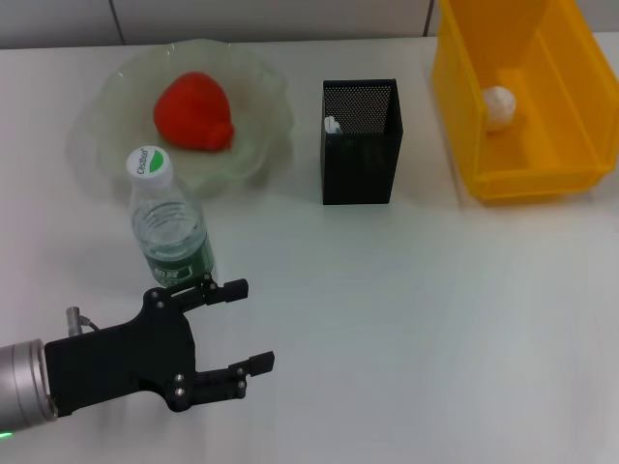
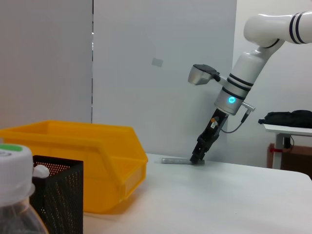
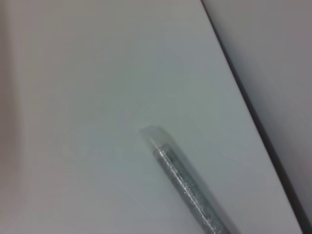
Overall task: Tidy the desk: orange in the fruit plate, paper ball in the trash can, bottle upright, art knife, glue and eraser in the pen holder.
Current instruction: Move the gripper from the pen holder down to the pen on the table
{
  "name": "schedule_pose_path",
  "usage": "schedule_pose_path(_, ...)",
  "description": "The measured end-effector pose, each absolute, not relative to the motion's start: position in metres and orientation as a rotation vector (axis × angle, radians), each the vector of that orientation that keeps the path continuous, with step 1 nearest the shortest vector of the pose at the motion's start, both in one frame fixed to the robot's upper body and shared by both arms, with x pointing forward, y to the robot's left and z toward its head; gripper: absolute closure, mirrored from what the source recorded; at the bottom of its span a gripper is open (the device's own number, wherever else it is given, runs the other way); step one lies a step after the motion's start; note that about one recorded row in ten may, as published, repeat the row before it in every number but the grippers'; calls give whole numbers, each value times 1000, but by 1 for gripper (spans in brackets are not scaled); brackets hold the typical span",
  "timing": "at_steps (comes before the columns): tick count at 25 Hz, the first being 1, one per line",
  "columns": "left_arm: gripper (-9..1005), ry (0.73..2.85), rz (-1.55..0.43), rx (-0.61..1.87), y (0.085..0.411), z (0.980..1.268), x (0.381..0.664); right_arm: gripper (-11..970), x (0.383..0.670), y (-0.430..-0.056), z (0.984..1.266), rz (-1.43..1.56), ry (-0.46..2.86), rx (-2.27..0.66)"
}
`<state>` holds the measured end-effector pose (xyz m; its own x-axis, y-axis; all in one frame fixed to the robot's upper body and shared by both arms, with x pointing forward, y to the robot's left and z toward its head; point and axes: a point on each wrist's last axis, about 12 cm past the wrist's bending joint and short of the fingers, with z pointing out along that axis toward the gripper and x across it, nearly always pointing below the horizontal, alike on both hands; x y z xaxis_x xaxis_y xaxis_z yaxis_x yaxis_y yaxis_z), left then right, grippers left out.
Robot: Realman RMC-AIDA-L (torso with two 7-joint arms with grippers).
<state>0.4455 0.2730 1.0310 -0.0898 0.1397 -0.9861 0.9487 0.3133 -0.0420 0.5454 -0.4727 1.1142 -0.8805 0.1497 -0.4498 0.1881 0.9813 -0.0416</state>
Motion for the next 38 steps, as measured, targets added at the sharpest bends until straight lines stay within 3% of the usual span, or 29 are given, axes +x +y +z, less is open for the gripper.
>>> schedule_pose_path(2, 181, 1503, -943, 1045, 273, 1031, 446, 471, 546, -472, 1114, -112, 2671, 232)
schedule_pose_path(7, 181, 1503, -944, 1045, 273, 1031, 446, 700, 547, -471, 1113, -104, 2680, 225)
schedule_pose_path(18, 181, 1501, -947, 1045, 272, 1031, 446, 748, 544, -477, 1114, -90, 2666, 271)
schedule_pose_path(23, 181, 1498, -949, 1046, 271, 1032, 447, 714, 546, -476, 1114, -95, 2661, 263)
schedule_pose_path(28, 181, 1498, -949, 1046, 271, 1032, 447, 593, 551, -473, 1115, -94, 2652, 250)
schedule_pose_path(38, 182, 1498, -948, 1046, 271, 1032, 447, 595, 561, -466, 1114, -99, 2631, 230)
